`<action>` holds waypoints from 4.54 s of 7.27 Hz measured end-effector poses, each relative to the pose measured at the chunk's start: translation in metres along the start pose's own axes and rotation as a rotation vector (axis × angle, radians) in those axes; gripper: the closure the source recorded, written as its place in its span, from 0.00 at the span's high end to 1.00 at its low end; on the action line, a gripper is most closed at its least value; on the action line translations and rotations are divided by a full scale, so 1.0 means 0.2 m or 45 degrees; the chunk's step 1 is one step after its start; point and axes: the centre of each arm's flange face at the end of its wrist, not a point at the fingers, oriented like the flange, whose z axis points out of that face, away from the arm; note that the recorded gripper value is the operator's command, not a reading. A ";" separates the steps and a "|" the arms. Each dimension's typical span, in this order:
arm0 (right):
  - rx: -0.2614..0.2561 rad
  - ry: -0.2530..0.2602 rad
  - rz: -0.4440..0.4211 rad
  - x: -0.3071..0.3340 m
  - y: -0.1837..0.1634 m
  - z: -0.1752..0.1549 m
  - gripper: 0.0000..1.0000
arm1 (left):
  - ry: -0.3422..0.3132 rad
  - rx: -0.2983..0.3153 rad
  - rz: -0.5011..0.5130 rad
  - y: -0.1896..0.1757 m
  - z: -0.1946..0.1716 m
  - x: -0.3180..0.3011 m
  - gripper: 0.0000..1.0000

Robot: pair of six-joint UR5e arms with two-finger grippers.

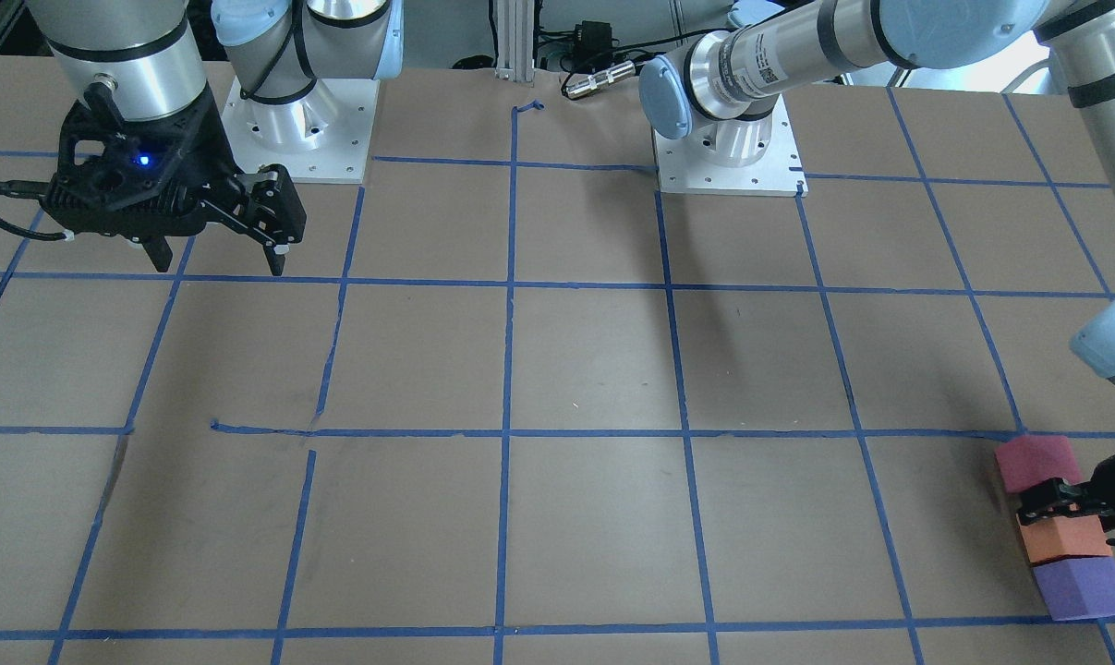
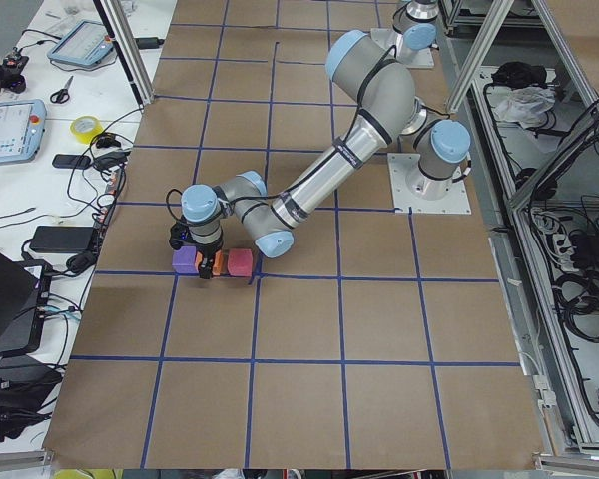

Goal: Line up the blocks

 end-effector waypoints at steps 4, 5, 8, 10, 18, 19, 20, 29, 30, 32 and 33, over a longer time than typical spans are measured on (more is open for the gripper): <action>0.001 -0.001 0.001 0.00 0.00 0.00 1.00 | -0.007 0.019 -0.006 0.21 -0.98 0.20 1.00; 0.002 -0.001 0.001 0.00 0.00 0.00 1.00 | 0.001 0.010 -0.016 0.32 -1.22 0.30 1.00; 0.003 0.000 0.002 0.00 0.00 0.00 1.00 | 0.052 -0.046 -0.125 0.62 -1.60 0.62 1.00; 0.002 0.000 0.001 0.00 0.00 0.00 1.00 | 0.077 -0.056 -0.230 0.69 -1.62 0.82 1.00; 0.006 -0.003 0.006 -0.01 0.00 0.00 1.00 | 0.072 -0.022 -0.534 0.49 -1.70 2.18 1.00; 0.006 -0.005 0.006 -0.01 0.00 0.00 1.00 | 0.062 -0.027 -0.533 0.50 -1.70 2.23 1.00; 0.001 -0.008 0.005 -0.01 0.00 0.00 1.00 | 0.034 -0.038 -0.516 0.52 -1.69 2.29 1.00; -0.045 -0.023 -0.008 -0.03 0.02 0.08 1.00 | 0.068 -0.029 -0.038 0.47 -1.59 2.44 1.00; -0.050 -0.019 -0.009 -0.03 0.03 0.09 1.00 | 0.074 -0.028 -0.049 0.47 -1.59 2.42 1.00; -0.044 -0.007 -0.010 -0.03 0.04 0.08 1.00 | 0.070 -0.026 -0.066 0.48 -1.60 2.42 1.00; -0.042 -0.008 -0.015 -0.02 0.05 0.07 1.00 | 0.071 -0.025 -0.070 0.48 -1.60 2.42 1.00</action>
